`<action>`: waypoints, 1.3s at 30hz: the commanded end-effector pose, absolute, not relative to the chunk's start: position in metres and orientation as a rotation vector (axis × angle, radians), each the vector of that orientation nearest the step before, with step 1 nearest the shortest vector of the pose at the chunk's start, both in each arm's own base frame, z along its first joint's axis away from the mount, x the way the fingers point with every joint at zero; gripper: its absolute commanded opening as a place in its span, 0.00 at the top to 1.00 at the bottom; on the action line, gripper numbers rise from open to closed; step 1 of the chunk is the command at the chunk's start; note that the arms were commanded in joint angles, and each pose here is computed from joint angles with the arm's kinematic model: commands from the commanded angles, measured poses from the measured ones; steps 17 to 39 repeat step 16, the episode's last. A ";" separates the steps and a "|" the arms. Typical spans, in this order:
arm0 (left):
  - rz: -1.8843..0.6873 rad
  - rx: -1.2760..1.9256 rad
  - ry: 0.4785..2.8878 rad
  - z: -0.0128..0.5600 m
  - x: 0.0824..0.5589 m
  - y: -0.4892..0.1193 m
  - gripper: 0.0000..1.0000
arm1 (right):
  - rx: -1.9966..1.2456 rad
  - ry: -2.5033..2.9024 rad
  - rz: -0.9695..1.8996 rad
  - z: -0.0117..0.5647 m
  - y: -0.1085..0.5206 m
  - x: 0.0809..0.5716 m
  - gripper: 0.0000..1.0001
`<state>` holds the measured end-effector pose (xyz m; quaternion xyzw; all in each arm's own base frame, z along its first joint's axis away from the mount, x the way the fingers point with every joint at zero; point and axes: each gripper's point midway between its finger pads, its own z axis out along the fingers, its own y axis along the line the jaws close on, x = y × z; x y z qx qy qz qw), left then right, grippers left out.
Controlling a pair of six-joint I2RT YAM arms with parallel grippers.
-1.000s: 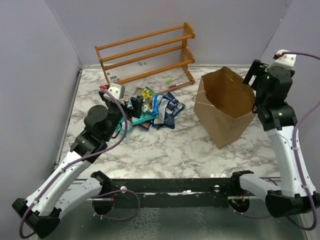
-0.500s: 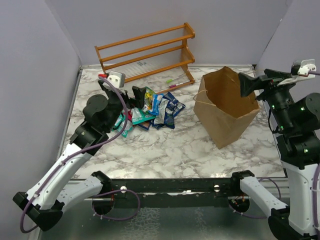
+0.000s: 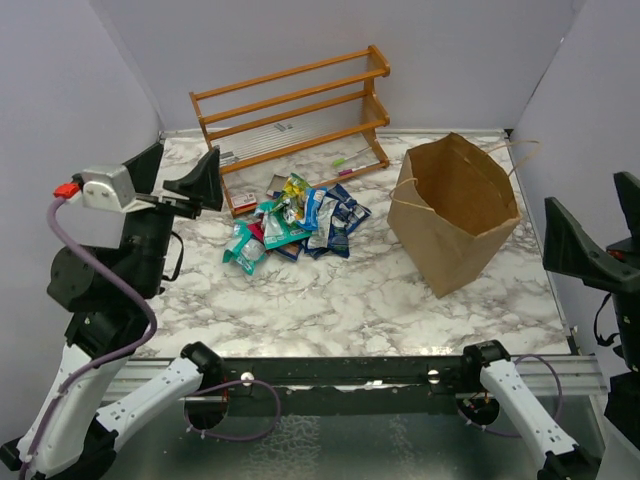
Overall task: Take the snacks out of the paper bag
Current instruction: Reset both arms
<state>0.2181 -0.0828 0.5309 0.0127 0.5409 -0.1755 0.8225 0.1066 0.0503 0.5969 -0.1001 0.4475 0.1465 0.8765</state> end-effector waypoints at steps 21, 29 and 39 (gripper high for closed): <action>-0.326 -0.029 1.121 0.531 0.205 -0.059 0.01 | -0.027 1.009 0.252 0.585 0.026 0.138 0.01; -0.326 -0.029 1.121 0.531 0.205 -0.059 0.01 | -0.027 1.009 0.252 0.585 0.026 0.138 0.01; -0.326 -0.029 1.121 0.531 0.205 -0.059 0.01 | -0.027 1.009 0.252 0.585 0.026 0.138 0.01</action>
